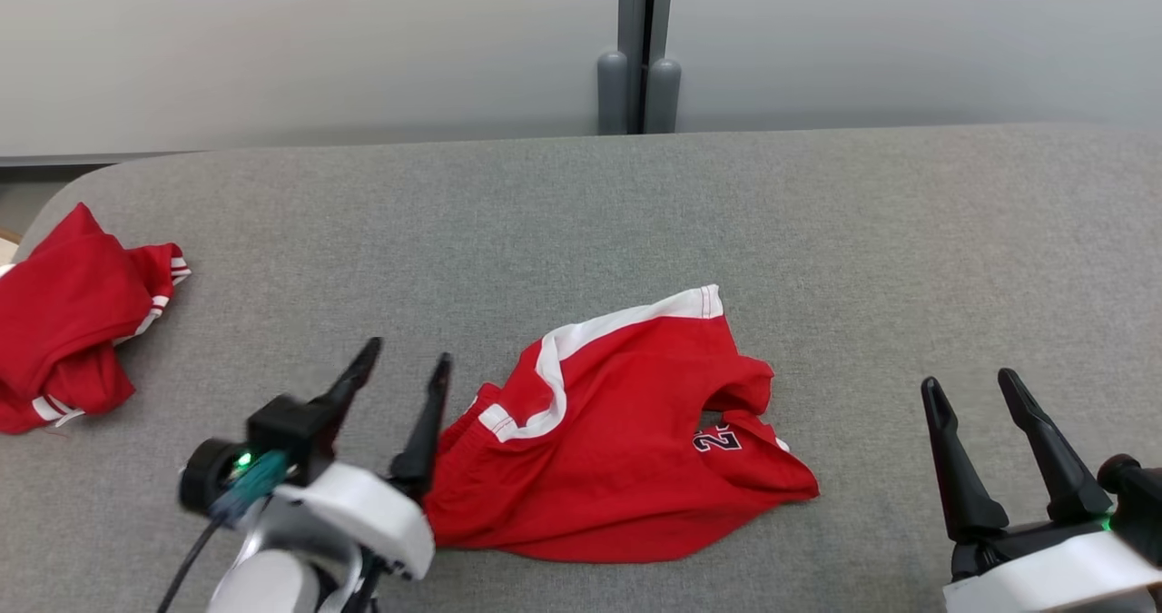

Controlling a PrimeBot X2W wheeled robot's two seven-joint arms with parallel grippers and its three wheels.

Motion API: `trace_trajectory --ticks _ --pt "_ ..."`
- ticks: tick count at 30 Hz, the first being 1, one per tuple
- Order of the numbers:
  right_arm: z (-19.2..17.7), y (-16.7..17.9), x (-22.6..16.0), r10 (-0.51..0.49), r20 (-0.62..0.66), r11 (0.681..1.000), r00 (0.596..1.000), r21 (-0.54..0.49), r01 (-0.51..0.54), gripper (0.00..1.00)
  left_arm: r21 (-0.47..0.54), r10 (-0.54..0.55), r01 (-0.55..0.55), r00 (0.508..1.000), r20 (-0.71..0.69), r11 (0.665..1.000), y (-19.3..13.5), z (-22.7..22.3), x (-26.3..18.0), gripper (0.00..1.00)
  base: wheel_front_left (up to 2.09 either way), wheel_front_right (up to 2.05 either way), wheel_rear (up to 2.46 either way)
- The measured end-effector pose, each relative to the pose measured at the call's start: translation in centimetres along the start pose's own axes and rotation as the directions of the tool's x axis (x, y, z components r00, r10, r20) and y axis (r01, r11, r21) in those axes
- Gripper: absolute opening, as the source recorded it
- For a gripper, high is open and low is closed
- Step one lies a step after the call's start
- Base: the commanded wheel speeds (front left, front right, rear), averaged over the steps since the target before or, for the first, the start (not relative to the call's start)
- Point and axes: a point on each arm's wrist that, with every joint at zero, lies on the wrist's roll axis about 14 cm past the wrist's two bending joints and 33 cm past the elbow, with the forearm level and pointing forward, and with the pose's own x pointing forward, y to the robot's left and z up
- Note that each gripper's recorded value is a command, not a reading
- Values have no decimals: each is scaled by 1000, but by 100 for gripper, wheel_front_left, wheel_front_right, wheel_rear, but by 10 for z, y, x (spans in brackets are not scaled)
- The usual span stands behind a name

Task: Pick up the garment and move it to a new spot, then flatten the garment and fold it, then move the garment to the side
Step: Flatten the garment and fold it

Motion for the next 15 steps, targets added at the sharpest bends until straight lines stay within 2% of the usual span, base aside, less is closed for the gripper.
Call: trace_trajectory --ticks 4,7,8,14,15 --pt "-1 2 6 9 -3 1000 1000 3 -9 100 -1 -133 134 979 -153 991 -33 -24 20 100 0 0 0" --pt "-7 -3 4 -4 -19 1000 1000 12 4 100 -43 -207 204 925 -320 978 -52 -55 28 100 0 0 0" --pt "-7 -3 4 -4 -19 1000 1000 12 4 100 -43 -207 204 925 -320 978 -52 -55 28 100 0 0 0" --pt "-15 -14 1 -40 -37 999 998 34 42 100 -75 -218 209 841 -496 975 -51 -92 26 100 0 0 0" --pt "-16 -15 1 -43 -39 998 998 34 44 100 -82 -218 206 828 -517 975 -50 -96 25 92 0 0 0"
